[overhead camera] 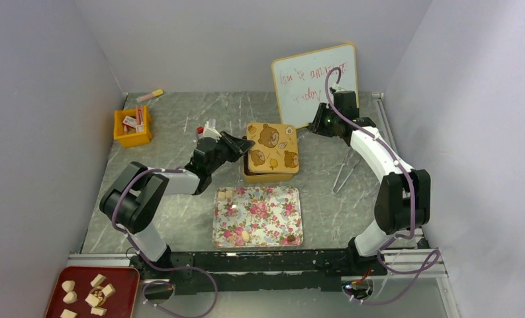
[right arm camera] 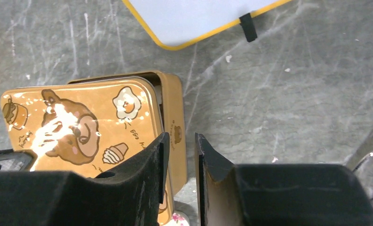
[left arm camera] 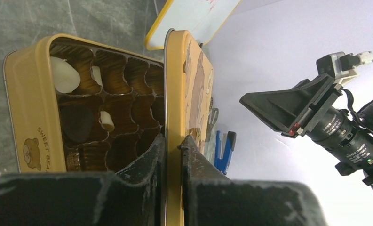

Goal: Pack the chocolate
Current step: Close the box lid on the packing box.

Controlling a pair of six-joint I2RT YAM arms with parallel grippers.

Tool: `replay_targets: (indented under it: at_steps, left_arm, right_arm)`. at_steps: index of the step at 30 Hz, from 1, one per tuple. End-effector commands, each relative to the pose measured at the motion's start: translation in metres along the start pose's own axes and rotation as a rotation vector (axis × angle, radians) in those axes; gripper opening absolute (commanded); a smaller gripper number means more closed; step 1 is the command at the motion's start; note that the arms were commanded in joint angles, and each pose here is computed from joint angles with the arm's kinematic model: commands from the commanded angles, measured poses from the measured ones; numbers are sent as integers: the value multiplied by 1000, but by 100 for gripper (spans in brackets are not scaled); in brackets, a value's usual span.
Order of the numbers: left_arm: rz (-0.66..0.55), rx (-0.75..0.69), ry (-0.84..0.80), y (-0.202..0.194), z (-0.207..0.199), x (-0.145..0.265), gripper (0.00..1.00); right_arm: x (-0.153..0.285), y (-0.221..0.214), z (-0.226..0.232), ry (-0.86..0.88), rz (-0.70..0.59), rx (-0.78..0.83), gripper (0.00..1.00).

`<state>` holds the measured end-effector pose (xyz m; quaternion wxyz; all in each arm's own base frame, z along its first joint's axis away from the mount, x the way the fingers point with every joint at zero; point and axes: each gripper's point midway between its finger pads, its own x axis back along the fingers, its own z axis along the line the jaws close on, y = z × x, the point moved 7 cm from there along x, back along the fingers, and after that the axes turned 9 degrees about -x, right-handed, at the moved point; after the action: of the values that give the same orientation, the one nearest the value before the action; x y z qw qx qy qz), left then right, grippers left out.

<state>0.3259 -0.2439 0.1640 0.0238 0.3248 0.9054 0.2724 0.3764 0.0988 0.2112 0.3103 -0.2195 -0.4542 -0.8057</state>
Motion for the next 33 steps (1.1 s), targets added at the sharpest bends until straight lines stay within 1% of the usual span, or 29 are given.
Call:
replay_targets:
  at_steps: [1, 9, 33]
  left_arm:
    - [-46, -15, -23, 8, -11, -6, 5]
    - [-54, -17, -5, 7, -7, -7, 5]
    - [-54, -9, 8, 4, 3, -19, 5]
  right_arm:
    - [1, 1, -7, -71, -30, 34, 29]
    - [-9, -12, -6, -71, 15, 53, 24]
    - [-39, -33, 3, -51, 120, 99, 21]
